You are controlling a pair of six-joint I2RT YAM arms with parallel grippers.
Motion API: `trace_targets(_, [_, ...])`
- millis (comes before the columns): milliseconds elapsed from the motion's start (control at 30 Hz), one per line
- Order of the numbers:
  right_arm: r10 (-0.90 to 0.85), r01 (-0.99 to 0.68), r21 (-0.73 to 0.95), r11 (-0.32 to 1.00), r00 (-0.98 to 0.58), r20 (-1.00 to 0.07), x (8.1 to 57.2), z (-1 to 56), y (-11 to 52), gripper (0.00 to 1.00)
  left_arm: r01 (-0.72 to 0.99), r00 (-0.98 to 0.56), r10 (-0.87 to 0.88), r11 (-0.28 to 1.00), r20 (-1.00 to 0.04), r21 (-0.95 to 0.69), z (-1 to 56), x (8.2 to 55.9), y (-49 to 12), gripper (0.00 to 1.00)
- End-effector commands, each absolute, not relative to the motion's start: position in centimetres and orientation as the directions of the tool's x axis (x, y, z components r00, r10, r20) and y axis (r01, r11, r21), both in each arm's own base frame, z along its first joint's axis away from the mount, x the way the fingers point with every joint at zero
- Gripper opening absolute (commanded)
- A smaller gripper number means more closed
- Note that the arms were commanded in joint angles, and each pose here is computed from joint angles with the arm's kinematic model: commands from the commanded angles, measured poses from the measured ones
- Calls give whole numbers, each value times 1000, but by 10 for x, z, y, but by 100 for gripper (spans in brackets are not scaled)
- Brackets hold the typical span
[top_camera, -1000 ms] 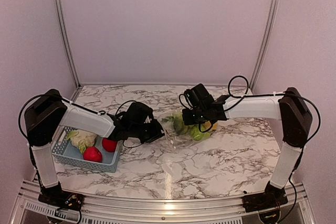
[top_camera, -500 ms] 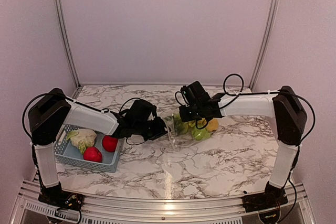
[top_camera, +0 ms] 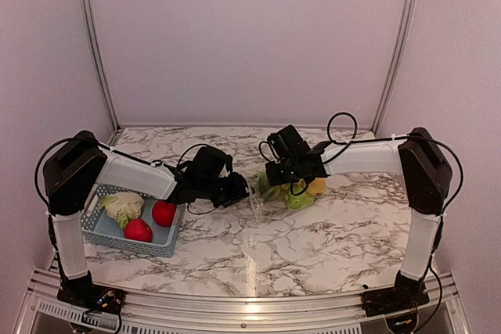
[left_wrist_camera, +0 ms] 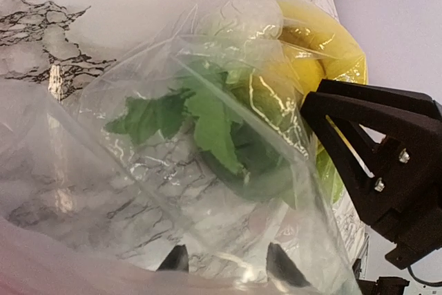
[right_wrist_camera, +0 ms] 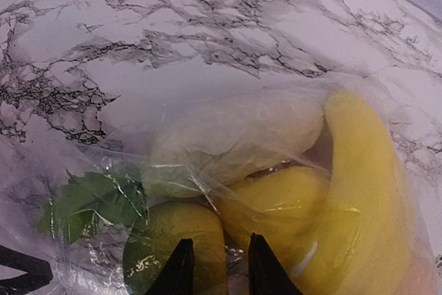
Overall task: Open the zip-top bag and remove the fake food
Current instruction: Pick up the fake fruit from the zipper food storage bag.
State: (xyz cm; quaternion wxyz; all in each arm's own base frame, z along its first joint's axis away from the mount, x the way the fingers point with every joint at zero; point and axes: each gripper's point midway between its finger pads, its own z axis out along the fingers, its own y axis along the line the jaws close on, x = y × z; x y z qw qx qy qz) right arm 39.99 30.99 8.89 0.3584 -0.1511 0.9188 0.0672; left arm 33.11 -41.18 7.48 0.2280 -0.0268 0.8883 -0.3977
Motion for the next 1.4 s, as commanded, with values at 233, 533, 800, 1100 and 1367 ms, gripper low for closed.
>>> trace_targets(233, [-272, -285, -77, 955, -747, -606, 391, 73, 285, 31, 156, -901, -195, 687, -387, -709, 67, 337, -419, 43])
trace_targets(533, [-269, -289, -73, 955, -727, -632, 392, 94, 287, 25, 156, -902, -194, 687, -386, -710, 65, 335, -417, 43])
trace_targets(800, [-283, -308, -61, 949, -754, -593, 385, 66, 290, 24, 155, -907, -187, 686, -378, -711, 61, 334, -418, 43])
trace_targets(1100, [-306, -340, -54, 939, -752, -584, 392, 60, 302, 25, 141, -904, -193, 706, -381, -694, 59, 331, -412, 43])
trace_targets(1367, [-318, -359, -50, 932, -745, -587, 386, 67, 303, 27, 138, -902, -196, 713, -385, -687, 57, 333, -410, 43])
